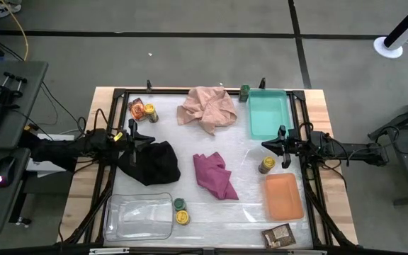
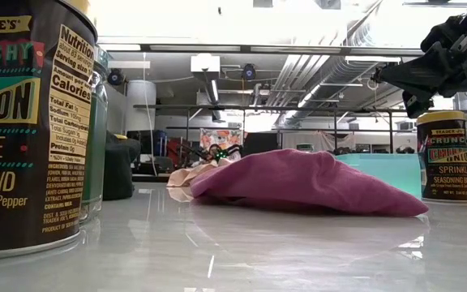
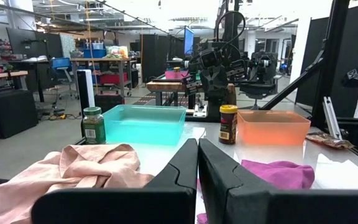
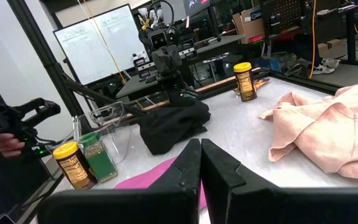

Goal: Sort spices by type

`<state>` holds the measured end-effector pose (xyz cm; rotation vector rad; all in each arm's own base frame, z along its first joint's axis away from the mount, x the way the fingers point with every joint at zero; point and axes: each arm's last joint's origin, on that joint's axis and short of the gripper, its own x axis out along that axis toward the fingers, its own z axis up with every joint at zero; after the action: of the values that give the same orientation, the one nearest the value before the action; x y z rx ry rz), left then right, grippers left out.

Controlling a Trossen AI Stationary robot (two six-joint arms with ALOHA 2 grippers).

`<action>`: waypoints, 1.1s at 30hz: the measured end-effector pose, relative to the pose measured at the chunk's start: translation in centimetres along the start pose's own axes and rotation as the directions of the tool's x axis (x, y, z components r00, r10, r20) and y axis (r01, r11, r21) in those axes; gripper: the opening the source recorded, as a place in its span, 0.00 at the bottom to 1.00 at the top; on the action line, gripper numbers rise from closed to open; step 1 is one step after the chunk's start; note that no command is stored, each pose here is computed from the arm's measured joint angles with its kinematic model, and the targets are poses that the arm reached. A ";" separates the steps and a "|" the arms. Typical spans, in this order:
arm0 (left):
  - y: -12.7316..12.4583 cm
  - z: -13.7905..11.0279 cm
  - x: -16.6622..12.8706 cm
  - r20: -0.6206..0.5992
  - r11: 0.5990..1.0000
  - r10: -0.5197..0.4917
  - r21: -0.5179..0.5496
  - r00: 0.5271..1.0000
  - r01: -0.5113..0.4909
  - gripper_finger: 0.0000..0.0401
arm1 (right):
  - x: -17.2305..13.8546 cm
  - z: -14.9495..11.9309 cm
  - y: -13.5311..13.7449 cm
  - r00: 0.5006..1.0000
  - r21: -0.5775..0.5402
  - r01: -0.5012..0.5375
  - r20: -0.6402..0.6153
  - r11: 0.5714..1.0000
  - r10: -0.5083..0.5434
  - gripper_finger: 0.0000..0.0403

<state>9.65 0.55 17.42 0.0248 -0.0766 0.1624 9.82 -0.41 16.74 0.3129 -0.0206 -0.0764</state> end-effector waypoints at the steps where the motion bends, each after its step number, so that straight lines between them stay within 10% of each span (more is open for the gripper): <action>1: 0.0 0.0 0.0 0.000 1.000 0.000 0.007 1.000 0.000 0.00 | 0.0 0.0 0.0 1.000 0.000 0.000 0.000 1.000 0.000 0.00; 4: 0.0 0.7 0.0 0.069 1.000 -0.008 0.003 0.998 0.008 0.00 | 0.0 0.0 0.0 1.000 0.000 0.001 0.000 1.000 -0.001 0.00; 8: -0.1 3.3 -0.5 0.340 0.958 -0.045 -0.253 0.939 0.137 0.00 | 0.0 0.0 0.0 1.000 0.000 0.000 0.000 1.000 0.000 0.00; 12: 0.6 5.6 -0.7 0.448 0.916 0.144 -0.398 0.882 0.053 0.00 | 0.0 0.0 0.0 1.000 0.000 0.000 0.000 1.000 0.000 0.00; 20: 2.5 11.3 3.9 -0.129 0.846 0.352 -0.381 0.927 -0.374 0.04 | 0.0 0.0 0.0 1.000 0.000 0.000 0.000 1.000 0.000 0.00; 26: 6.4 14.3 7.0 -0.573 0.739 0.424 -0.229 0.702 -0.633 0.25 | 0.0 0.0 0.0 1.000 0.000 0.000 0.000 1.000 0.000 0.00; 33: 10.7 15.1 9.5 -0.785 0.617 0.390 -0.165 0.482 -0.769 0.61 | 0.0 0.0 0.0 1.000 0.000 0.000 0.000 1.000 0.000 0.00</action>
<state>16.15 12.21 33.45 -0.6217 0.6603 0.8834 9.82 -0.41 16.74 0.3129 -0.0204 -0.0767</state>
